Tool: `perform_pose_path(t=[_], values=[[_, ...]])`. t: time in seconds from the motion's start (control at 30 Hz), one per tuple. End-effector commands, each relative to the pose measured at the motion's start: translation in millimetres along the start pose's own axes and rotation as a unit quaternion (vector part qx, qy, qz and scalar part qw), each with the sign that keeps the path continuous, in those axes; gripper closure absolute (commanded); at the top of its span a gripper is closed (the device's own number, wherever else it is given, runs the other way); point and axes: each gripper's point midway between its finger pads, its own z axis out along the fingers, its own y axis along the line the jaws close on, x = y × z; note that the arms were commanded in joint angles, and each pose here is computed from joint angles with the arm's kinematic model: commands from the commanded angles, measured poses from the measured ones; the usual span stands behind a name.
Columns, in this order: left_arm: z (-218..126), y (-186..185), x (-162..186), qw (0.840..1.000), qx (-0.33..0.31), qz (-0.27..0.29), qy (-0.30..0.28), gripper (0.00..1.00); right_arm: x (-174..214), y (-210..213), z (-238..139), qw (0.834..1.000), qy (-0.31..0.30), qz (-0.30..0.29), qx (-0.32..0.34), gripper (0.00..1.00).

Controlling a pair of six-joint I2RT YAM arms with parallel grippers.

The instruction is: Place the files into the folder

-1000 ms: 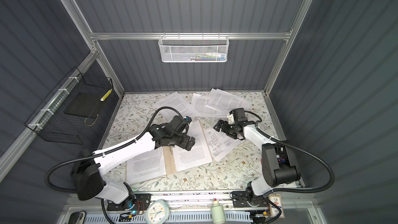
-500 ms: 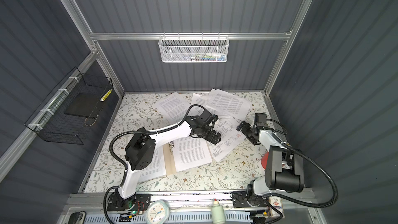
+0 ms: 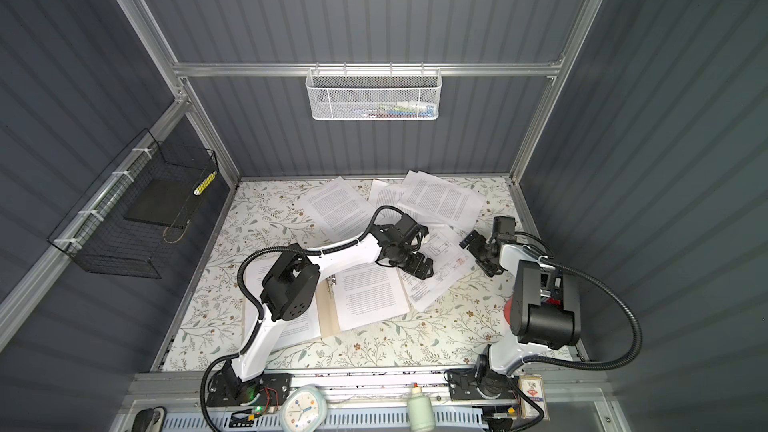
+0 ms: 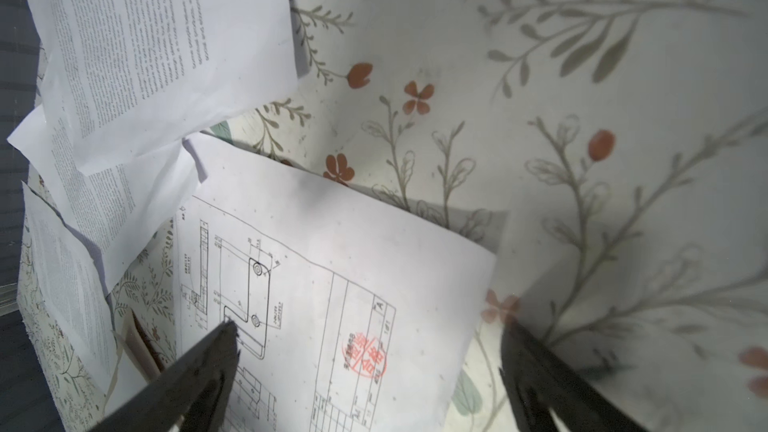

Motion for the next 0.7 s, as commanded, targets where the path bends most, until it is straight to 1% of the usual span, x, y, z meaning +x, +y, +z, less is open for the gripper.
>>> perform_pose_path(t=[0.0,0.03,0.07,0.2,0.37,0.57,0.67], values=[[14,1,10,1.0,0.004,-0.008,0.023,0.04,-5,6,5,1.0,0.004,0.012,-0.018,0.01],[16,3,11,1.0,0.003,-0.009,0.027,0.04,-5,6,6,1.0,0.006,0.014,-0.019,0.01],[19,4,14,0.999,0.002,-0.011,0.032,0.04,-1,12,7,0.999,0.018,0.017,-0.036,0.01],[25,8,21,0.999,0.0,-0.016,0.044,0.04,1,12,8,0.999,0.022,0.024,-0.042,0.01],[29,10,29,0.998,-0.002,-0.02,0.056,0.04,8,18,10,0.997,0.037,0.027,-0.066,0.01],[32,12,33,0.998,-0.002,-0.025,0.06,0.04,27,20,6,0.993,0.057,0.03,-0.094,0.01],[32,12,33,0.998,-0.002,-0.026,0.06,0.03,39,23,4,0.99,0.07,0.038,-0.117,0.04]])
